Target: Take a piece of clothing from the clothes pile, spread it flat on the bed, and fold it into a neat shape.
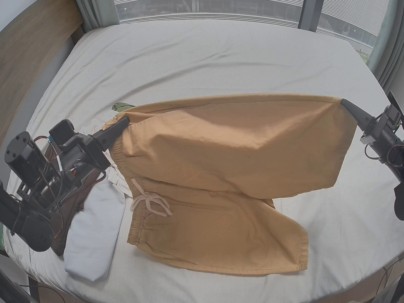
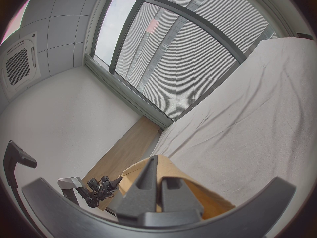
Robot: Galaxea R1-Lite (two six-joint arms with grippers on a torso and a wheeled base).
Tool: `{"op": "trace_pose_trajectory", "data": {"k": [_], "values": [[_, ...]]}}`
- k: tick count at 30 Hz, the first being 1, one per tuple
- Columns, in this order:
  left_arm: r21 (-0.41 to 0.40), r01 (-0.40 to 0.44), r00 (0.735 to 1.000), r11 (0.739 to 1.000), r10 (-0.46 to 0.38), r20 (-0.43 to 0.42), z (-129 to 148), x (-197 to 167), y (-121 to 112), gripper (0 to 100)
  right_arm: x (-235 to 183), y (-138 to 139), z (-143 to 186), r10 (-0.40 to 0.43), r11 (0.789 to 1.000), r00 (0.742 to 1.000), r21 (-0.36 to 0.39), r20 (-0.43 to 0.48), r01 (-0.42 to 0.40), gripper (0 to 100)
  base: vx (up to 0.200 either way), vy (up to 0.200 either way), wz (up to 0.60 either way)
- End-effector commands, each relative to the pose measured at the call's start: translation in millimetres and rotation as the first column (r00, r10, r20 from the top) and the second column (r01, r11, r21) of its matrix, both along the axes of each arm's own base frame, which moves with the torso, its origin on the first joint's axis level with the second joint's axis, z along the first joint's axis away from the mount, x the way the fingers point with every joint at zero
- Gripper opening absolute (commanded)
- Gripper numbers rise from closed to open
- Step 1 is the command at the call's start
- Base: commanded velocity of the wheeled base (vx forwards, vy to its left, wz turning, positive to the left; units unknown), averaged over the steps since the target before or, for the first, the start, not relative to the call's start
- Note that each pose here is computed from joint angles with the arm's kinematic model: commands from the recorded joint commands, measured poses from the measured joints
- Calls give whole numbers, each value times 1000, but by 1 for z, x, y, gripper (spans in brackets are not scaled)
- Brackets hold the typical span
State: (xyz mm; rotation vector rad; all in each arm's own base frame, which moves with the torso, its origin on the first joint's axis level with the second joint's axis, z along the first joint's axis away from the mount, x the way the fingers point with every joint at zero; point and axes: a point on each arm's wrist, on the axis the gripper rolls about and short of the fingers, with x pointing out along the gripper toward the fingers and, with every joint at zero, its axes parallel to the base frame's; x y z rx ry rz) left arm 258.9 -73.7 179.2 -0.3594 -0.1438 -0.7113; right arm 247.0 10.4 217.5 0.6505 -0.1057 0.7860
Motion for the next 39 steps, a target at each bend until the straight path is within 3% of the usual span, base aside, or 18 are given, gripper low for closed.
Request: {"op": "trace_pose_trajectory", "data": {"k": [1, 16, 25, 39], "values": [[2, -11, 1000, 1000, 11, -5, -1, 1, 4, 0, 1, -2, 0, -10, 1000, 1000, -1, 0, 10, 0, 0, 0, 0], [0, -13, 1000, 1000, 13, 14, 2, 7, 2, 0, 0, 0, -2, -7, 1000, 1000, -9, 2, 8, 0, 0, 0, 0], [-8, -36, 999, 999, 36, 33, 6, 10, 3, 0, 6, 1, 1, -33, 997, 997, -68, 67, 38, 0, 0, 0, 0], [-8, -83, 997, 997, 83, -2, -8, 32, -2, 0, 39, 0, -1, -37, 997, 999, -72, 4, 37, 0, 0, 0, 0]]}}
